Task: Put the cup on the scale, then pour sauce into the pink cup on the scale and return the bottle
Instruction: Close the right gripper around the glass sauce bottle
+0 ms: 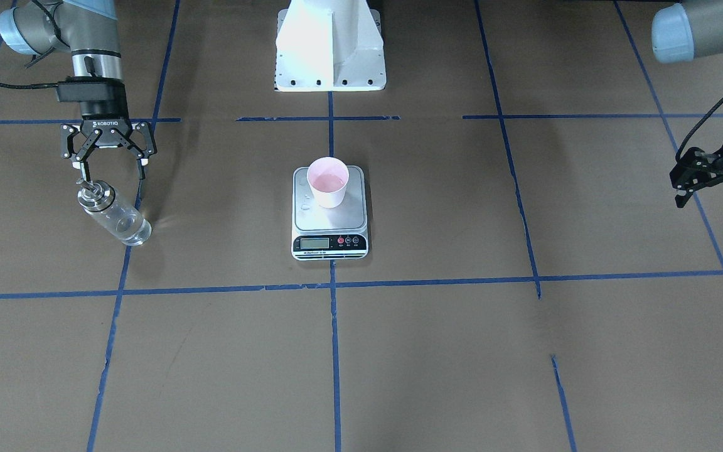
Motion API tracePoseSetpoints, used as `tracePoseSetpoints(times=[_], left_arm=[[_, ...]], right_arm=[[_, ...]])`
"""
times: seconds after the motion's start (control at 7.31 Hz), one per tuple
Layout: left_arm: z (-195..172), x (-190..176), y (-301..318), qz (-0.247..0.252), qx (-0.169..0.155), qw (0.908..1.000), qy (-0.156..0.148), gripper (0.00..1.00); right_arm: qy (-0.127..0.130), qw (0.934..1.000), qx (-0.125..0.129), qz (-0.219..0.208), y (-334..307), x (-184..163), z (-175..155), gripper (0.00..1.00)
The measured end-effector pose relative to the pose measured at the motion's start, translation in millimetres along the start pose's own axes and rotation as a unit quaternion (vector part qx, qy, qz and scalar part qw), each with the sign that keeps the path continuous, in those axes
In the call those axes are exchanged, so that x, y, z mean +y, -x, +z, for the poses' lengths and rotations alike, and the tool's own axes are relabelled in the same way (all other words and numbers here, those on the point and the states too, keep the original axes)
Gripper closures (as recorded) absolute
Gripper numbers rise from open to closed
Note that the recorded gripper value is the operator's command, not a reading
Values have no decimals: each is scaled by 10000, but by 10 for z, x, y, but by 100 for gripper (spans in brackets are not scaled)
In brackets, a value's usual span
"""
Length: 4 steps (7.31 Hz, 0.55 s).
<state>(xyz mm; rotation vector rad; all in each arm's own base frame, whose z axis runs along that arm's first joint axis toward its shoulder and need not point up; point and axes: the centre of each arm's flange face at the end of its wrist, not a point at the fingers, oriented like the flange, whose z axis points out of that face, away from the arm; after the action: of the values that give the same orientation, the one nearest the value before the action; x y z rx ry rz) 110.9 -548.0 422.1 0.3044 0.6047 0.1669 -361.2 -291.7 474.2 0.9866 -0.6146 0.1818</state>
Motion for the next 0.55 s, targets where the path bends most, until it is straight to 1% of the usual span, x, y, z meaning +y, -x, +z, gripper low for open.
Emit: tracePoseSetpoints(times=[0.55], left_arm=[[-27,-49,19,18,-7,10000,-42,0]], right_arm=[[-155,9996,219,-15,51,-61,361,0]])
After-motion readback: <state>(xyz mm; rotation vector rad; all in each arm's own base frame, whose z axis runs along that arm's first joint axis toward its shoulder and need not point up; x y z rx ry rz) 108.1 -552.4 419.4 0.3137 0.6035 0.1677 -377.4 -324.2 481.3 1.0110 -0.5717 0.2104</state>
